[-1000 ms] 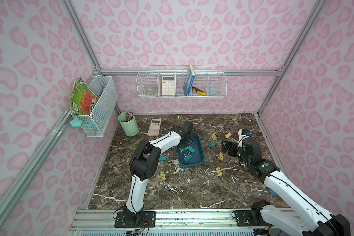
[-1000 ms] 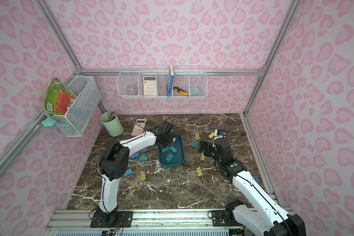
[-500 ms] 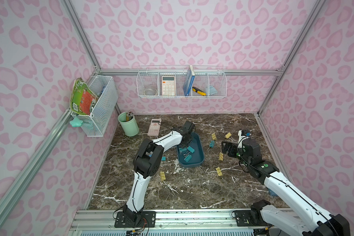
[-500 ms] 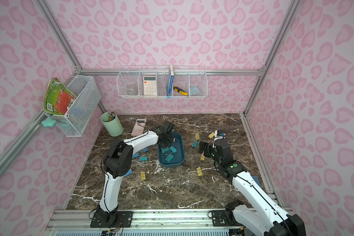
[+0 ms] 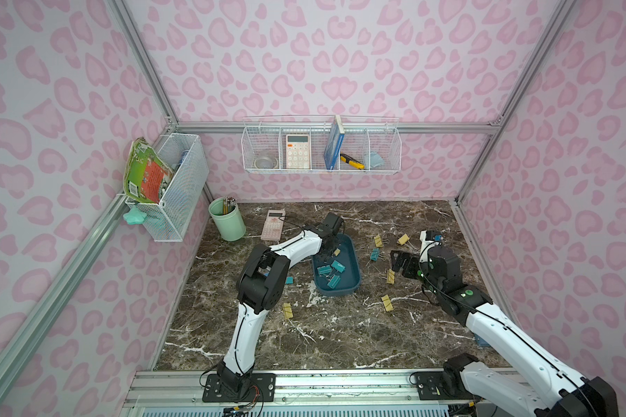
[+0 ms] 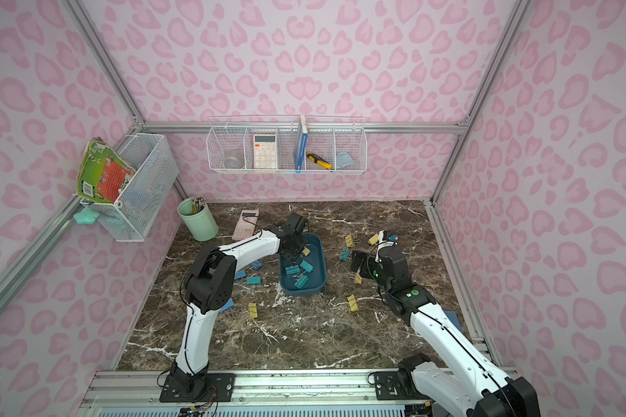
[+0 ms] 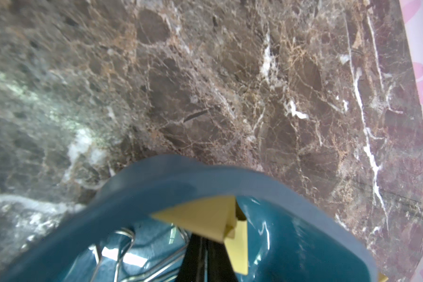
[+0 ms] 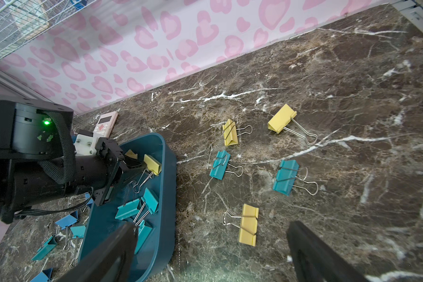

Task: Take out the binder clips from the storage box
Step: Pick up the binder clip from the storage box.

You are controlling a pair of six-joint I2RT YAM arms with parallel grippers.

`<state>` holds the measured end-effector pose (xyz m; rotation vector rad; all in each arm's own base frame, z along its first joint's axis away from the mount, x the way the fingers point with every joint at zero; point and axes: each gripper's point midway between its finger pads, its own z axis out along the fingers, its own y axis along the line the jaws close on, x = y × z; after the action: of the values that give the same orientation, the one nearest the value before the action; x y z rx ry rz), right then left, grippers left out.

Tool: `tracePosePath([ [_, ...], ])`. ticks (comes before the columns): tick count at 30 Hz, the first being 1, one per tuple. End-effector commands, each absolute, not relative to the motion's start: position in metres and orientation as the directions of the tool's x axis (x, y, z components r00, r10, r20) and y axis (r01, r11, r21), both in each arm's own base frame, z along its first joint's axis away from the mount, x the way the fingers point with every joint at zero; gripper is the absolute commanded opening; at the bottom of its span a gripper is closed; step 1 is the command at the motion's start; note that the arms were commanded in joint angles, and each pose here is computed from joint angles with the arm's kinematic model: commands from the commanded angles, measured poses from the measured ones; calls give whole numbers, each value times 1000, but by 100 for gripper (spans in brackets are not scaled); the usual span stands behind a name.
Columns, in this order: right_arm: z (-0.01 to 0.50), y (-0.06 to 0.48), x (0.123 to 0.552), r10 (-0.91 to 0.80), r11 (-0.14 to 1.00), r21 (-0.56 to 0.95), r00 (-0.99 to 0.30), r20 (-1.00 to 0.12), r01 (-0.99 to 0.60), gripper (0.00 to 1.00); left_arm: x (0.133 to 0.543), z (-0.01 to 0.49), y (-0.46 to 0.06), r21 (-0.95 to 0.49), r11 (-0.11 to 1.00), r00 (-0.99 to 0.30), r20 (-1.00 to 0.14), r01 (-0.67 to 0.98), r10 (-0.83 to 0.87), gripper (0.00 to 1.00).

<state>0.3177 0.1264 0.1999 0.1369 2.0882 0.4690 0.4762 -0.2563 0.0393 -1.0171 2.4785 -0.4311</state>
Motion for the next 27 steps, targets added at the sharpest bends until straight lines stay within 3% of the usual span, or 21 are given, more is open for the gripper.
tracePosePath([
  [1,204,128,320,291,914,394,-524,-800,-94,99,470,33,-249,-394,697,-650,-268,-599,-711,0],
  [27,208,132,320,325,894,436,-526,-786,-99,99,406,112,-250,-461,720,-704,-247,-519,-666,0],
])
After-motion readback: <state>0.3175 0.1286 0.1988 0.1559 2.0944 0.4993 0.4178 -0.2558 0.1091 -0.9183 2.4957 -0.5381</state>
